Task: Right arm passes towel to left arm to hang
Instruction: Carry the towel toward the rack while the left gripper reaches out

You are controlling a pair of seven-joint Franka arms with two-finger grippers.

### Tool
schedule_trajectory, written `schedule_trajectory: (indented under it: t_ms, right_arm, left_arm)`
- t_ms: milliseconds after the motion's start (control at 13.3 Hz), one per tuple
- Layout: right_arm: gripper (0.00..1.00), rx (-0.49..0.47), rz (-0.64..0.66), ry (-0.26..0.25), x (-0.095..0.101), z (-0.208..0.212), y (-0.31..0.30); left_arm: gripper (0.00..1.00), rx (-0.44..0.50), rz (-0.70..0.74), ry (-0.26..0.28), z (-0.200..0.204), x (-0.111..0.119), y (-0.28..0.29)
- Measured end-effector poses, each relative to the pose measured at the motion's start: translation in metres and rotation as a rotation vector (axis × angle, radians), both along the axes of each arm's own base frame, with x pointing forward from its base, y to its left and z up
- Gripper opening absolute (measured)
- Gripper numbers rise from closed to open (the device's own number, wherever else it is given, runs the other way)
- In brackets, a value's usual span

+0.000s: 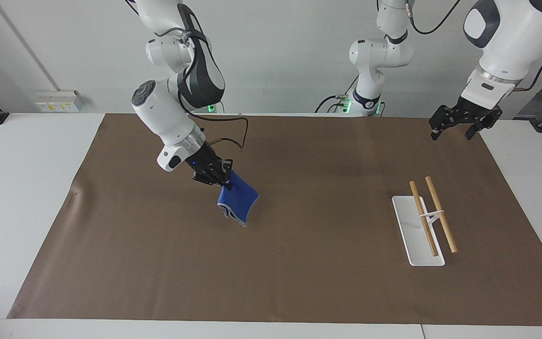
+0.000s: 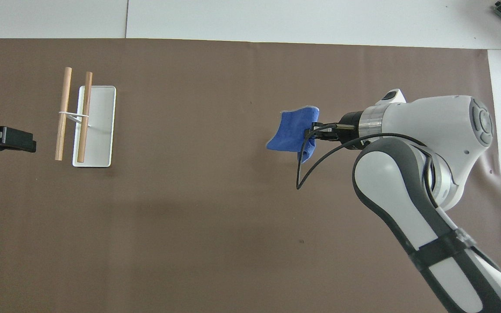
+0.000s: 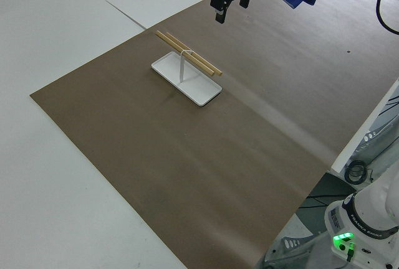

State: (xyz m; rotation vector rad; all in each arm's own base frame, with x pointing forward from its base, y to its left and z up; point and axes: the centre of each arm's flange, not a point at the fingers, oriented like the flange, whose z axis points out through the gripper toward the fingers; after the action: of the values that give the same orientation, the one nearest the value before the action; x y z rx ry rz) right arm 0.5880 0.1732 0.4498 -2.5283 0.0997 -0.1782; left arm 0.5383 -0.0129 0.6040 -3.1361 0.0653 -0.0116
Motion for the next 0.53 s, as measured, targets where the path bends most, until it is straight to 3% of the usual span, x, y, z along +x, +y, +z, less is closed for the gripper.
schedule_trajectory:
  t_ms: [226, 526]
  right_arm:
    - [0.04, 0.213, -0.016, 0.013, -0.002, 0.015, 0.024]
    - [0.04, 0.408, -0.025, 0.039, -0.011, 0.023, 0.055]
  left_arm:
    - [1.0, -0.003, 0.02, 0.005, 0.013, -0.01, 0.011]
    - [1.0, -0.005, 0.023, 0.005, 0.02, -0.017, 0.014]
